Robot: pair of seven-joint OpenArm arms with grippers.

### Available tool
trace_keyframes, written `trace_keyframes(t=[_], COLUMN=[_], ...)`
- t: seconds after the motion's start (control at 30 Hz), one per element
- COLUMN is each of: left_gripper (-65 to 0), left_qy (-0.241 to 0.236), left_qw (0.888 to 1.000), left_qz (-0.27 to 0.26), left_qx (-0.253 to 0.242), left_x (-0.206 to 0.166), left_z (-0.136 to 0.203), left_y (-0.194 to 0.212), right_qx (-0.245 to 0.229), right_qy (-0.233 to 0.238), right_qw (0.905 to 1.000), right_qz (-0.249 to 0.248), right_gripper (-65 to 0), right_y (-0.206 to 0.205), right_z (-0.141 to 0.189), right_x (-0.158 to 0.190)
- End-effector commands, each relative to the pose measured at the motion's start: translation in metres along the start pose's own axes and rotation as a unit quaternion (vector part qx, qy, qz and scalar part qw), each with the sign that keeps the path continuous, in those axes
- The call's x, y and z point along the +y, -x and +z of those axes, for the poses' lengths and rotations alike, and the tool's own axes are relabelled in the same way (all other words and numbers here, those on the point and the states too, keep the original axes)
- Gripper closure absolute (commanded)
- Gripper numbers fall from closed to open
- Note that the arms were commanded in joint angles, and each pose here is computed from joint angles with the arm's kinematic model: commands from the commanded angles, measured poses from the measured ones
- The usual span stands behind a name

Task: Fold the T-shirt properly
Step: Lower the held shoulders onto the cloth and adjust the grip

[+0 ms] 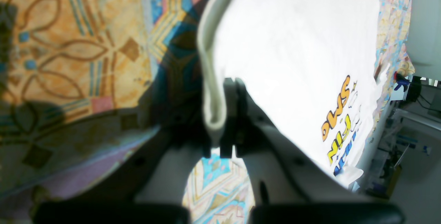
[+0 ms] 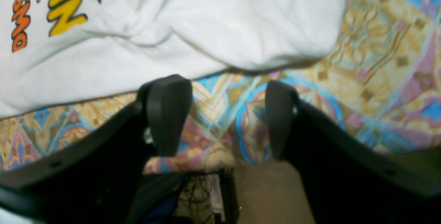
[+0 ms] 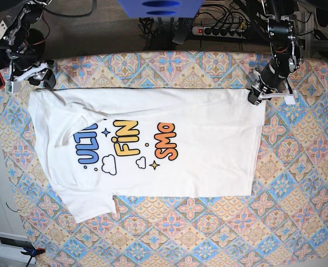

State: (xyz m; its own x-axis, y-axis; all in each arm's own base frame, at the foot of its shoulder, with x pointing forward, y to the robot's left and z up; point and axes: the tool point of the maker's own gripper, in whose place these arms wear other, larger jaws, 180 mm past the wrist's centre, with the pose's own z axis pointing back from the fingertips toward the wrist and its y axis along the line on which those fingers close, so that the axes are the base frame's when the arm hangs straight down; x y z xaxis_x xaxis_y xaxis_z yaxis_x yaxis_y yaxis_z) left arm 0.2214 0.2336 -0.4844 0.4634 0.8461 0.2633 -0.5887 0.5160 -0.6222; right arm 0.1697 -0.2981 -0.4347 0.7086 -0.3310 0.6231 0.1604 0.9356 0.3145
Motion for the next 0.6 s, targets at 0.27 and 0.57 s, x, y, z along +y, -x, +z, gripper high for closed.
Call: trace_keyframes(t=[0.27, 0.57], left_gripper=[0.0, 0.0], left_qy=[-0.002, -0.006], left_qw=[1.000, 1.000], left_qz=[-0.004, -0.004], left_qx=[0.008, 0.010], left_x=[0.001, 0.005], left_z=[0.002, 0.003], left_y=[0.002, 0.004], right_qx=[-0.024, -0.028], right_qy=[-0.017, -0.034], right_qw=[0.9988, 0.9963], right_qz=[-0.040, -0.074], right_gripper=[-36.9, -36.9], right_y=[-0.017, -0.022], right_z=[-0.024, -0.047], right_x=[-0.003, 0.002])
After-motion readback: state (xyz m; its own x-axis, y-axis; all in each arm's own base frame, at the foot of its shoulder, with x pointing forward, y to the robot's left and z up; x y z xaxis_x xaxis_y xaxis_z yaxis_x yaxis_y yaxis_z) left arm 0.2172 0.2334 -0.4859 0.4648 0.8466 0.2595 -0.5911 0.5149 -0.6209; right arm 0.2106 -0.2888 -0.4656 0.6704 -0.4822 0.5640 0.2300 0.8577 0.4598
